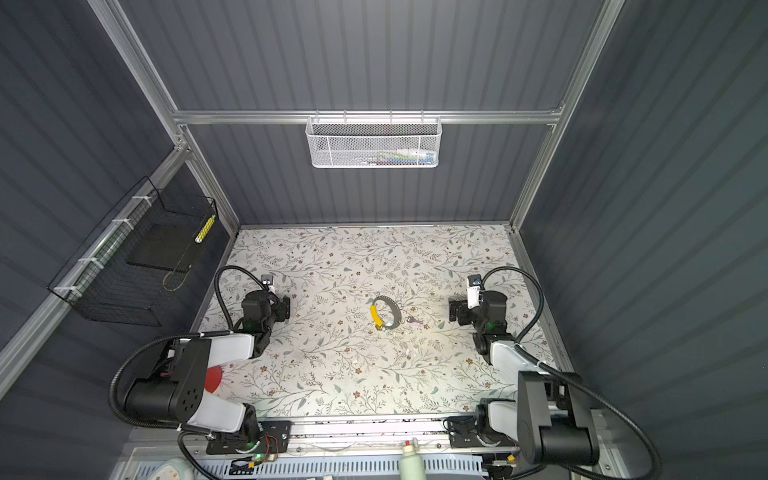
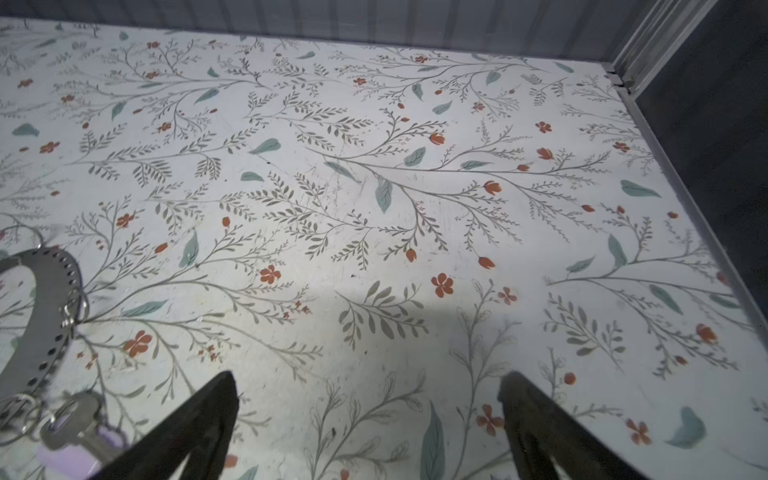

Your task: Put the keys on the keyring

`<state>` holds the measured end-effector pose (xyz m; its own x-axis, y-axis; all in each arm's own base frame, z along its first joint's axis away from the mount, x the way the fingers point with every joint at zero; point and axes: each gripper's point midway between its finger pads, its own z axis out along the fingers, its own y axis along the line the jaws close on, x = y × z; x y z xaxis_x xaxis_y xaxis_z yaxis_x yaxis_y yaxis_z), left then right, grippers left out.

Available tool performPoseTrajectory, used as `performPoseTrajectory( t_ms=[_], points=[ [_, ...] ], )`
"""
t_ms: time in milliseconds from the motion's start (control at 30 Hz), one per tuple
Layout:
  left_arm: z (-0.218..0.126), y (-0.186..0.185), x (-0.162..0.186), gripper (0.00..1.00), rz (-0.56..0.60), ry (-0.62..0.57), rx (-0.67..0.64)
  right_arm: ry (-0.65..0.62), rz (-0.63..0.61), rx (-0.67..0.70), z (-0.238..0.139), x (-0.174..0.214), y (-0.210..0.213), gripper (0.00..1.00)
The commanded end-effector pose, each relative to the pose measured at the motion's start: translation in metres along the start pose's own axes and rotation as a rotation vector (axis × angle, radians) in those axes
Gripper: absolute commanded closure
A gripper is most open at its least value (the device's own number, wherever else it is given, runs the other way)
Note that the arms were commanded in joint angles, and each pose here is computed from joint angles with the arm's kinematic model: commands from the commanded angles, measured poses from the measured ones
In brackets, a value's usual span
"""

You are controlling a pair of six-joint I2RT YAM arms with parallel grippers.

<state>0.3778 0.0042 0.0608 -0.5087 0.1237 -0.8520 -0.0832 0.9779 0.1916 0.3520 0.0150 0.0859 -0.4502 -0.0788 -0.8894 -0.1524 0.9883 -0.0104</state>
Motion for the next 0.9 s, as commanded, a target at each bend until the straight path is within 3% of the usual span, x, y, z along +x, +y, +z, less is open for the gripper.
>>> performPoseTrajectory(
  t_ms=[0,133,233,400,867],
  points=[
    [-0.001,0.004,-0.04,0.16,-0.135,-0.218,0.042,-0.259,0.024,-0.005,-0.001,-0.048,-0.005,0.01],
    [0.012,-0.005,-0.027,0.15,-0.128,-0.236,0.105,-0.296,0.034,0.013,0.0,-0.043,-0.01,0.01],
    [0.024,-0.018,-0.026,0.13,-0.087,-0.157,0.167,-0.266,0.046,0.024,0.005,-0.043,-0.013,0.01],
    [0.026,-0.02,-0.025,0.05,-0.08,-0.144,0.174,-0.258,0.05,0.026,0.008,-0.044,-0.014,0.01],
    [0.03,-0.024,-0.025,0.03,-0.069,-0.118,0.194,-0.252,0.053,0.037,0.007,-0.043,-0.015,0.01]
  ],
)
